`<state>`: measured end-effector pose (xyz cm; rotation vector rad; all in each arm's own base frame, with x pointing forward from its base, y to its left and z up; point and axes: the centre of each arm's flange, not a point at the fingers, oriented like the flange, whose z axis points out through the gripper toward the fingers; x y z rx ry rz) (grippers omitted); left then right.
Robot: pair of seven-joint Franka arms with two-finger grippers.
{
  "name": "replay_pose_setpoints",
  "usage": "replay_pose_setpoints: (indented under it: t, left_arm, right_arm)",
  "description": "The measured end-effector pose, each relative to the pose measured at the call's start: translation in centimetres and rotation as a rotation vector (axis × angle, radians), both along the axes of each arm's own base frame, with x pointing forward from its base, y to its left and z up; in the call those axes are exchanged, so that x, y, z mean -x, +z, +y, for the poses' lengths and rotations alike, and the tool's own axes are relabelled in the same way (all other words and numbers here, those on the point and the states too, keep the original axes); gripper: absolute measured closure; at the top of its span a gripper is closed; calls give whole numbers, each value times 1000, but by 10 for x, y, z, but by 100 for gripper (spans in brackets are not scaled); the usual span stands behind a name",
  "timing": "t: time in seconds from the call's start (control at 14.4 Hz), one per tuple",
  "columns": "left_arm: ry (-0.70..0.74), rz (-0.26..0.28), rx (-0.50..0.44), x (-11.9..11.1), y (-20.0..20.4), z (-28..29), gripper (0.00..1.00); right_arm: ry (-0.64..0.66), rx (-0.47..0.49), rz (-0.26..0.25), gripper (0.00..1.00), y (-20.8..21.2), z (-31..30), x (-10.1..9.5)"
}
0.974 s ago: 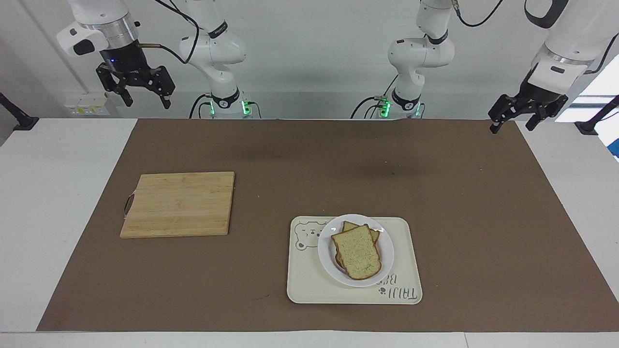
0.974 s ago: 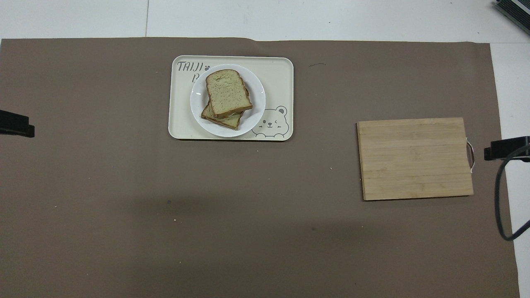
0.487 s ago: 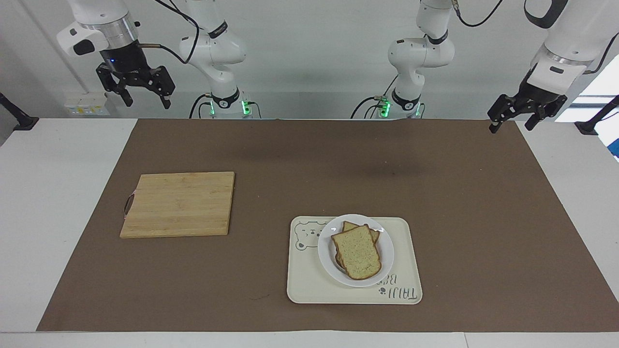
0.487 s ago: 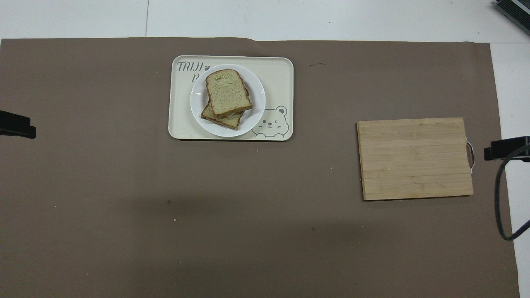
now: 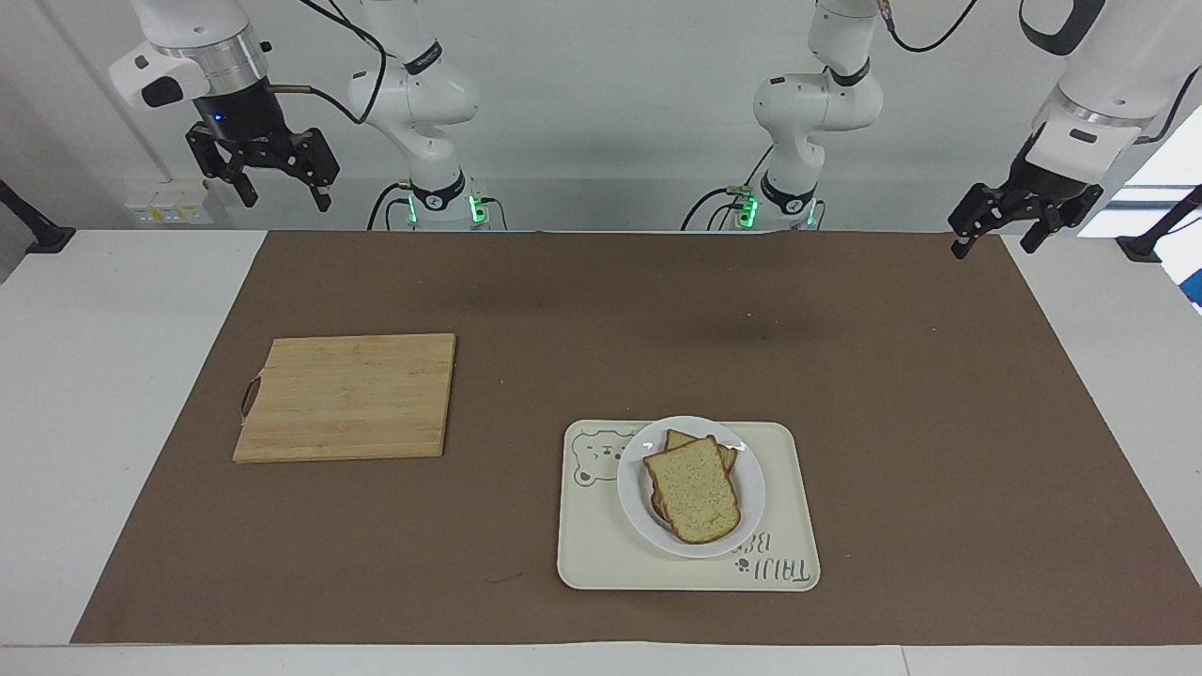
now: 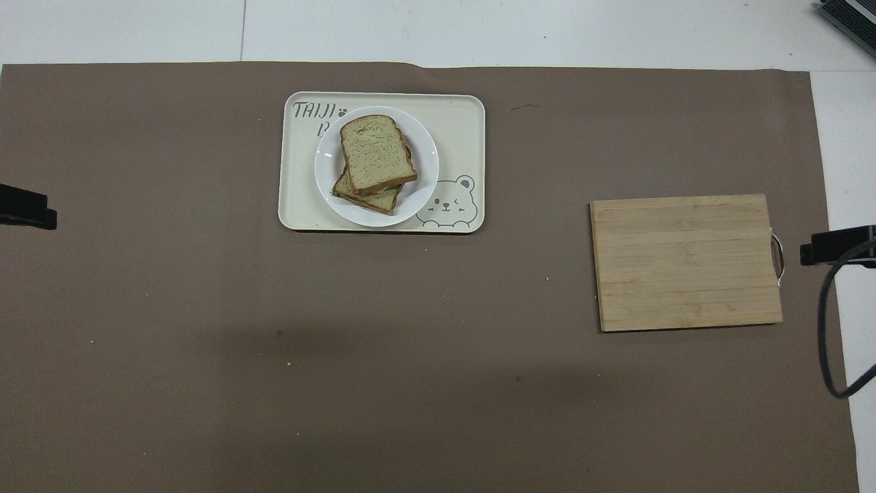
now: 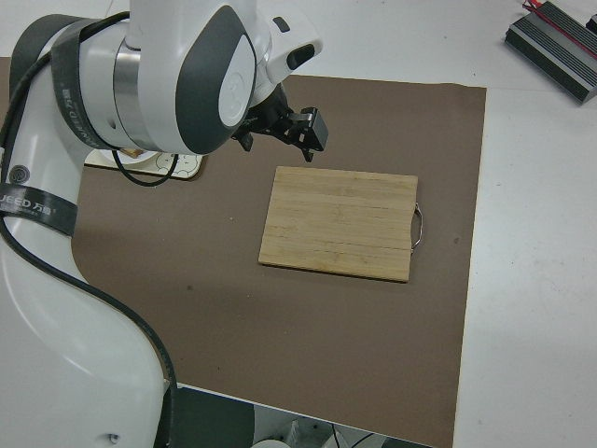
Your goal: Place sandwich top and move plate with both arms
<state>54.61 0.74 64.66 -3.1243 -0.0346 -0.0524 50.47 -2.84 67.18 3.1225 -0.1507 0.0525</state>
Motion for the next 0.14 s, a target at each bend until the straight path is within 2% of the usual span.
replay_pose_setpoints:
  t: [0.14]
  left_arm:
    - [0,0,0,0,0,0,0]
  right_arm:
    - [-7,0,0,0,0,-4,0]
